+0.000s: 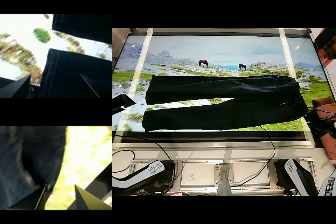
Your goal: Fold the clothes and pants, and hang the long-sleeved shirts on hangers.
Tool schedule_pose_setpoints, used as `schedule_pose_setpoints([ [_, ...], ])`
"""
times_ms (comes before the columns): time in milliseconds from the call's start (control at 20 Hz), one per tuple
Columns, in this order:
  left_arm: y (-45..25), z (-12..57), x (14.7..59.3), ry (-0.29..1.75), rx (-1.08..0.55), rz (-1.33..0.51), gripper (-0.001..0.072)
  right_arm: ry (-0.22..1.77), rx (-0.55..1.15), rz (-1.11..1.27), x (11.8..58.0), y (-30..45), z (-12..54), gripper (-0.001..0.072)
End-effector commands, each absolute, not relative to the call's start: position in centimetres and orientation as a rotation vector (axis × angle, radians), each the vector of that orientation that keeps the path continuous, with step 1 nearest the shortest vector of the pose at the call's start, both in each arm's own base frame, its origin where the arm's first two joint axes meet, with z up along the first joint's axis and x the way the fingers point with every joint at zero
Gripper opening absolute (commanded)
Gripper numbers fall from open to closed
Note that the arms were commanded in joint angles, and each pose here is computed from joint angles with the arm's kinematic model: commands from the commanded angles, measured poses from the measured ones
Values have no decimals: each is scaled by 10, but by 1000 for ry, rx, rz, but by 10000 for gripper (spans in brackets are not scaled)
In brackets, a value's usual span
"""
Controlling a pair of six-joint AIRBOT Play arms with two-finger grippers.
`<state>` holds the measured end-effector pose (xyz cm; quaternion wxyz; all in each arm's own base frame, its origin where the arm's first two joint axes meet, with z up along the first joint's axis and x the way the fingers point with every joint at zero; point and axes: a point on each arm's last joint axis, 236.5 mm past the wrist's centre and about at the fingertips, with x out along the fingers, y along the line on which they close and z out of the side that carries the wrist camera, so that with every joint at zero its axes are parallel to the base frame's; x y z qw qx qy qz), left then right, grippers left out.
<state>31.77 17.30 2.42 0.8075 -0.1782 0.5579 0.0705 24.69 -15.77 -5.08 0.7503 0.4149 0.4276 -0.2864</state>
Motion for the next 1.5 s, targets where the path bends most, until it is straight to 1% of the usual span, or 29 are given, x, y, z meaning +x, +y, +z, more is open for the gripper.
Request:
schedule_pose_setpoints([
  [0,174,24,318,1191,-380,154,690,821,1111,-550,251,-180,-59,397],
  [100,174,24,318,1191,-381,154,689,746,1191,-397,268,-177,-57,398],
  [150,174,24,318,1191,-380,154,689,741,1197,-343,272,-174,-62,407],
  [200,174,24,318,1191,-380,154,689,766,1194,-317,273,-171,-72,518],
  [250,174,24,318,1191,-380,154,689,794,1198,-307,273,-169,-82,553],
  [400,174,24,318,1191,-381,154,690,825,1202,-336,278,-177,-102,543],
  [500,174,24,318,1191,-381,154,689,822,1158,-370,286,-188,-107,542],
  [700,174,24,318,1191,-381,153,689,842,1067,-352,314,-188,-110,540],
  [750,174,24,318,1191,-382,153,689,850,1050,-345,321,-186,-112,492],
  [800,174,24,318,1191,-382,153,689,861,1036,-337,326,-182,-115,407],
  [850,174,24,318,1191,-382,153,689,864,1022,-336,330,-180,-116,254],
  [900,174,24,318,1191,-382,153,689,861,1020,-330,332,-178,-114,63],
  [950,173,24,318,1191,-381,152,689,852,1029,-307,335,-174,-107,52],
  [1100,172,25,317,1193,-384,148,689,812,937,-205,338,-160,-63,53],
  [1150,170,26,315,1202,-387,143,689,813,920,-197,334,-156,-49,52],
  [1200,167,26,311,1214,-390,135,690,833,939,-228,325,-152,-38,52],
  [1250,164,26,308,1228,-391,128,689,873,953,-280,311,-150,-33,52],
  [1300,163,27,306,1235,-391,125,689,936,912,-337,290,-151,-31,51],
  [1350,163,27,304,1240,-388,125,689,998,848,-406,267,-155,-29,51],
  [1450,162,28,304,1240,-384,123,689,1119,713,-615,208,-175,-23,52],
])
